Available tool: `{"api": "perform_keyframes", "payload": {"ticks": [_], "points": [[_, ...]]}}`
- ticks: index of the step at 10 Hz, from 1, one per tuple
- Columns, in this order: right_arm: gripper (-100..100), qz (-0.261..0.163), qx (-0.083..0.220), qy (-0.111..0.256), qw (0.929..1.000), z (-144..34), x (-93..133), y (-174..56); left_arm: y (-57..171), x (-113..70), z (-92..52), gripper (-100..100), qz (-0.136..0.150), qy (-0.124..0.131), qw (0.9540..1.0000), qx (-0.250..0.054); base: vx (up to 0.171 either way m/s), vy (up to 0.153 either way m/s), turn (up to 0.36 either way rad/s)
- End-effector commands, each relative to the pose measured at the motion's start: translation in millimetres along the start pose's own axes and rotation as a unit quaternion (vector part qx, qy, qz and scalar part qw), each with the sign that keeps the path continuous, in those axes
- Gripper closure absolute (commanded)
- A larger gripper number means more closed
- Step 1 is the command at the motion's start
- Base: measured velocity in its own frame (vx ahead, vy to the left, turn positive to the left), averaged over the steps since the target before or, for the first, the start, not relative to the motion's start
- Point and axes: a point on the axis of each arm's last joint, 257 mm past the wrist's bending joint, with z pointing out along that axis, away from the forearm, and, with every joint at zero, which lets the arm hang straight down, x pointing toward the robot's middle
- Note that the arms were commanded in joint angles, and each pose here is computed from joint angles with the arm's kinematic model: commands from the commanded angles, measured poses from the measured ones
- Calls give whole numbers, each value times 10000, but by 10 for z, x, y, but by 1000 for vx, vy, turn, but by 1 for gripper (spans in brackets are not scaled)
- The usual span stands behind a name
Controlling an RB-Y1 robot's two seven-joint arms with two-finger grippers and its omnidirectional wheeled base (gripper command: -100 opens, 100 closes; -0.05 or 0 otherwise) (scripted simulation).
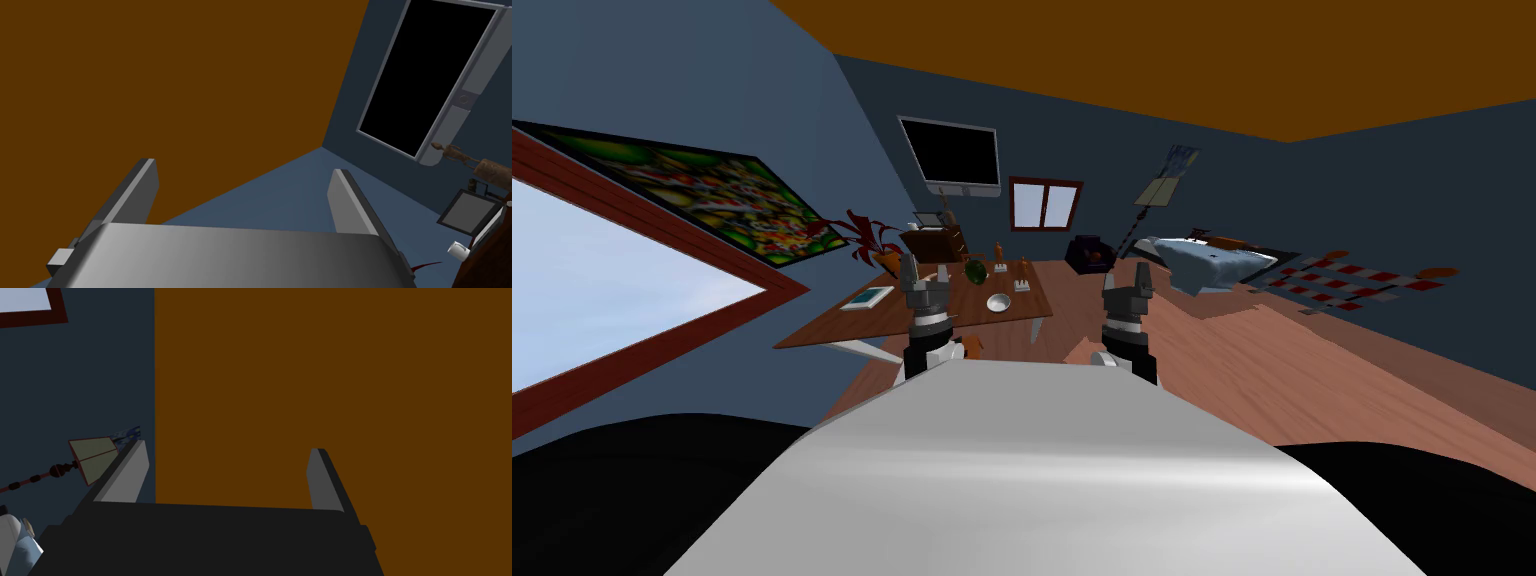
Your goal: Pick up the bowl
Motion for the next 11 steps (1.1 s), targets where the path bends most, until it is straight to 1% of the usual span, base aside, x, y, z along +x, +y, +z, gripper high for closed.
{"api": "perform_keyframes", "payload": {"ticks": [1,3,5,6,7,9,10,11], "points": [[0,0,0,0,10000,0,0,0,110,42,15,-100,27,163,9997,-167,-7,-15,-31],[0,0,0,0,10000,0,0,0,269,77,34,-100,52,306,9987,-403,-14,-38,-37],[0,1,0,0,10000,0,0,0,472,104,56,-100,74,421,9967,-694,-8,-52,-52],[0,1,0,0,10000,0,0,0,485,103,55,-100,75,420,9965,-720,-6,-33,-10],[0,0,0,0,10000,0,0,0,611,113,63,-100,87,464,9948,-905,-6,-31,-26],[0,1,0,0,10000,0,0,0,749,119,69,-100,98,499,9925,-1108,-10,-46,-42],[0,0,0,0,10000,0,0,0,858,126,82,-100,105,529,9907,-1249,-4,-36,-38],[0,0,0,0,10000,0,0,0,897,124,72,-100,109,528,9897,-1326,-2,-25,-19]]}}
